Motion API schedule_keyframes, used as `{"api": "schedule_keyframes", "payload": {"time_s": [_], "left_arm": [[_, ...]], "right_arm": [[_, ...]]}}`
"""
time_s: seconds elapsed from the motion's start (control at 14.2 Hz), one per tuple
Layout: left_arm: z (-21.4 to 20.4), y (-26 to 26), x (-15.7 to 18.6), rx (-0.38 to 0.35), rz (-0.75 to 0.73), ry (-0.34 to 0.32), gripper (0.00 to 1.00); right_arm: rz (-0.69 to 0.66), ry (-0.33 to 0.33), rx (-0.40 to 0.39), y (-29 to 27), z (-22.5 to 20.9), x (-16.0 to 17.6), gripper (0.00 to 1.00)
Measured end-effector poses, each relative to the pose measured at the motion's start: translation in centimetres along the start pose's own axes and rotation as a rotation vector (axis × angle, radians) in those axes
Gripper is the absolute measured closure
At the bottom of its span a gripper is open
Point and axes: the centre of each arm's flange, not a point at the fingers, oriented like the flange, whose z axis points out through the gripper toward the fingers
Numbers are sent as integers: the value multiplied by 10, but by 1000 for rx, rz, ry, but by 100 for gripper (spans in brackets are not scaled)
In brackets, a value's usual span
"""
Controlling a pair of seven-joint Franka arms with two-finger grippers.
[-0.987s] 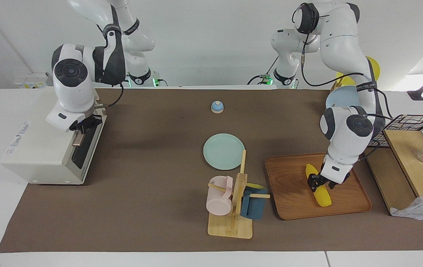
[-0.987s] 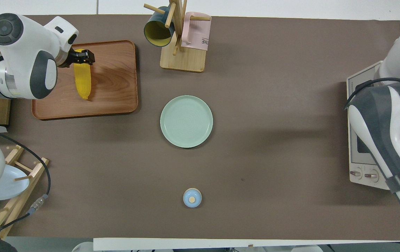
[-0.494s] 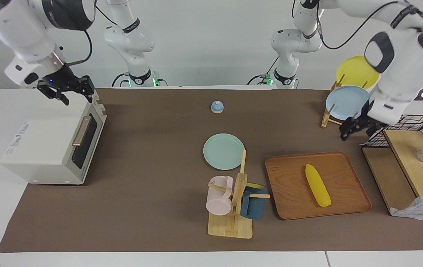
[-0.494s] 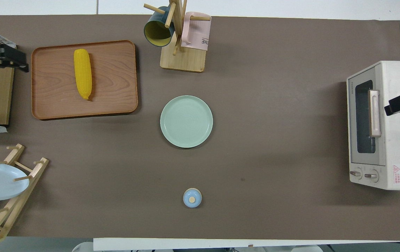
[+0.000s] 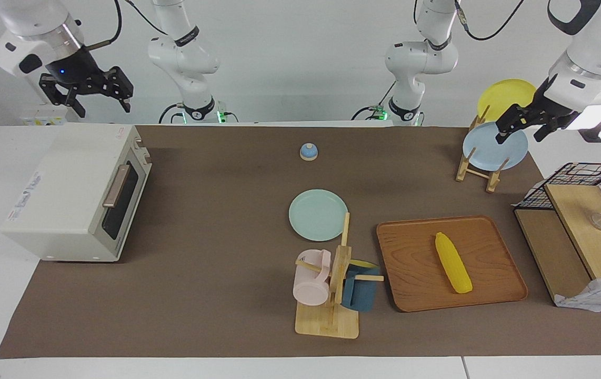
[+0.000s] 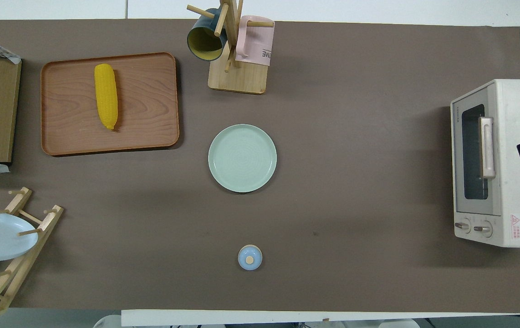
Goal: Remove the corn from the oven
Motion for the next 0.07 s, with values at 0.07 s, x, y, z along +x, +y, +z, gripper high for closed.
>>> {"api": "schedule_keyframes", "payload": {"time_s": [0.07], "left_arm": [[2,0,-1,0,1,-13,0]], "right_arm": [[0,5,-1,0,3,2,0]]}}
